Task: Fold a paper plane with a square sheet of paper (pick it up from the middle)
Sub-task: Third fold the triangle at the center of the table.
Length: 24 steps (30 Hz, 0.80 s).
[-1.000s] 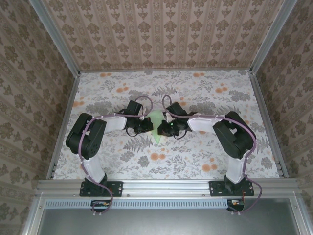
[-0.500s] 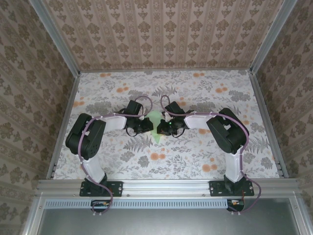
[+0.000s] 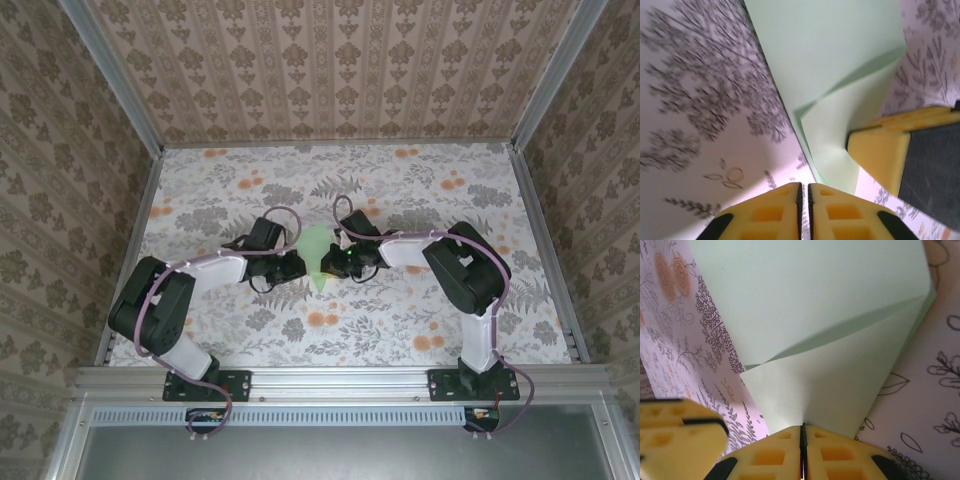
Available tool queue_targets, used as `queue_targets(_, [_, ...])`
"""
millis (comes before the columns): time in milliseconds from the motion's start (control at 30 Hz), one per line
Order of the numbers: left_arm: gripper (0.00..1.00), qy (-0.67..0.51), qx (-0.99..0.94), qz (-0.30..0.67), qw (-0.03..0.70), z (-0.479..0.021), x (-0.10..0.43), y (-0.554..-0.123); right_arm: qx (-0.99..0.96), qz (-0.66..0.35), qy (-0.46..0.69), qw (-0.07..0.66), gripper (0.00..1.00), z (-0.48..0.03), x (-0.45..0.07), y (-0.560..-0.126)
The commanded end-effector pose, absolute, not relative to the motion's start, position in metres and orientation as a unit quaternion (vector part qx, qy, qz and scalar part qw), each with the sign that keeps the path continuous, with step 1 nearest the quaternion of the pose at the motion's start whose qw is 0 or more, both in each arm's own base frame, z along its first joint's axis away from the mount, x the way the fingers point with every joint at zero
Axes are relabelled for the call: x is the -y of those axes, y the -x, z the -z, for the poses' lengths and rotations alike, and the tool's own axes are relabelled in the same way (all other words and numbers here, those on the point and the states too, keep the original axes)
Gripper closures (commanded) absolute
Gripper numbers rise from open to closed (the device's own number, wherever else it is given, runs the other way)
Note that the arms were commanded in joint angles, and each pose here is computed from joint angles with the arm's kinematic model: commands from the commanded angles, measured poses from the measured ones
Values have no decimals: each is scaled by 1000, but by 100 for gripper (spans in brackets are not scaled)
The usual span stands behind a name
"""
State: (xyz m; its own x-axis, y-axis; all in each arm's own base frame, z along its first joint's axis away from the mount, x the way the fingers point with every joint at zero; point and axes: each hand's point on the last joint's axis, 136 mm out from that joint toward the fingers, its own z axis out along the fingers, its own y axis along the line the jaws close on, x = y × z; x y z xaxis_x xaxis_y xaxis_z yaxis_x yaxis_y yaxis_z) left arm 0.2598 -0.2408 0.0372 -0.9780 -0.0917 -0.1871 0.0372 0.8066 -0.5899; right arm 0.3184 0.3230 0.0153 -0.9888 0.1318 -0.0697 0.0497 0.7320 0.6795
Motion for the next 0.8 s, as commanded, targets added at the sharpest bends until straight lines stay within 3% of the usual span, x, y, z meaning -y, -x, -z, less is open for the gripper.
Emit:
queue_targets(0, [89, 9, -928, 357, 108, -54, 259, -252, -933, -347, -92, 35, 88, -2, -316, -305])
queue_targets(500, [100, -5, -936, 346, 60, -27, 279, -239, -926, -364, -96, 41, 88, -13, -322, -307])
queue_targets(767, [100, 11, -950, 309, 35, -8, 263, -225, -924, -374, -17, 75, 87, -38, -323, -312])
